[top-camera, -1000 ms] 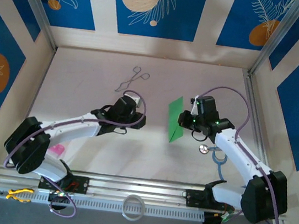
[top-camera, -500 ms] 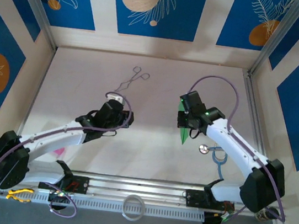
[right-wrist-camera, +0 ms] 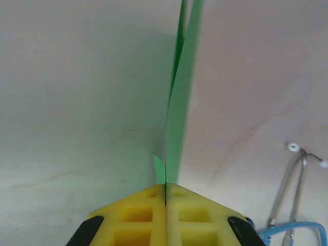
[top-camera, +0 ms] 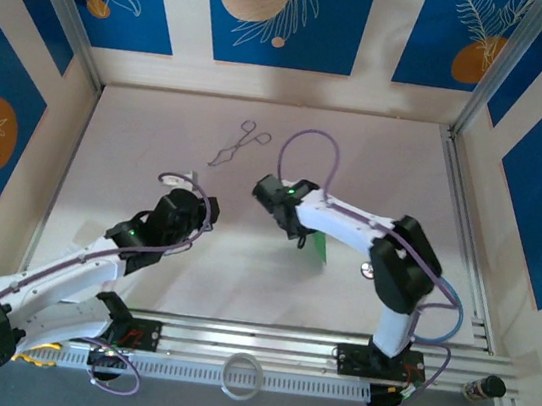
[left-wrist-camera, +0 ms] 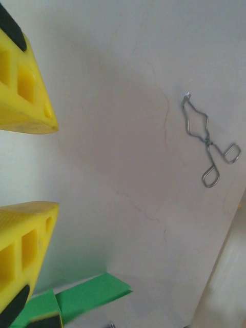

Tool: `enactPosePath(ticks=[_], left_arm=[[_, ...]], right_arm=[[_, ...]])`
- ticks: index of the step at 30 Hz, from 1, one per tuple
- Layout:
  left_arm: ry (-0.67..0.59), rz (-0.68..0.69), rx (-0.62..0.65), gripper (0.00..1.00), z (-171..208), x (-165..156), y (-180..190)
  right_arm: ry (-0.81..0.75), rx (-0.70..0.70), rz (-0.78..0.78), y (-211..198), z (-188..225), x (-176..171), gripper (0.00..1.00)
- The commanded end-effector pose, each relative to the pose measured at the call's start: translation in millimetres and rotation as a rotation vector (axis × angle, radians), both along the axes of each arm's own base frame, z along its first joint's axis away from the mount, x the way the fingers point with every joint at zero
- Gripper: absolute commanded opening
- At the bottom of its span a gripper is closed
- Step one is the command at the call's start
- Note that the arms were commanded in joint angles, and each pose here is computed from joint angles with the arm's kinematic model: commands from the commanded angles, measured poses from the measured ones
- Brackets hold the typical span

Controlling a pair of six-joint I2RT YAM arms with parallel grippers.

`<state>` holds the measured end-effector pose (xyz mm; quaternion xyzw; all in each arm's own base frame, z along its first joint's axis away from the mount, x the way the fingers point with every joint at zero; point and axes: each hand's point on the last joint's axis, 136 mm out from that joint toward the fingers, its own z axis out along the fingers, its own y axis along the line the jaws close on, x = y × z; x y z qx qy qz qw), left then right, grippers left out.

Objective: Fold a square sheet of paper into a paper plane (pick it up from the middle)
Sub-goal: Turn over the paper at the center of the table.

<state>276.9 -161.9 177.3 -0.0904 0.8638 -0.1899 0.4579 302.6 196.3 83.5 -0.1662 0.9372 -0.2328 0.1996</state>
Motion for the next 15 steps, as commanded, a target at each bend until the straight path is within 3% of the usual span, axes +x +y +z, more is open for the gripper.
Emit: enactPosePath(ticks=[1, 7, 13, 15], left_arm=[[0.001, 0.076, 0.038, 0.40, -3.2, -1.9, 21.6], [0.014, 0.065, 0.033, 0.40, -5.9, -4.2, 20.3], [0.043, 0.026, 0.028, 0.44, -11.2, -1.9, 9.7], [0.060, -0.003, 0.025, 0.45, -14.8, 0.0, 2.2]], right_arm=[[0.031, -0.033, 0.035, 24.8, -11.9, -6.5, 0.06], [0.182, 0.266, 0.099, 91.3, -34.6, -23.2, 0.17], [0.282, 0.763, 0.120, 125.0, -3.0, -35.7, 0.50], [0.283, 0.896, 0.080, 116.7, 8.9, -33.3, 0.53]])
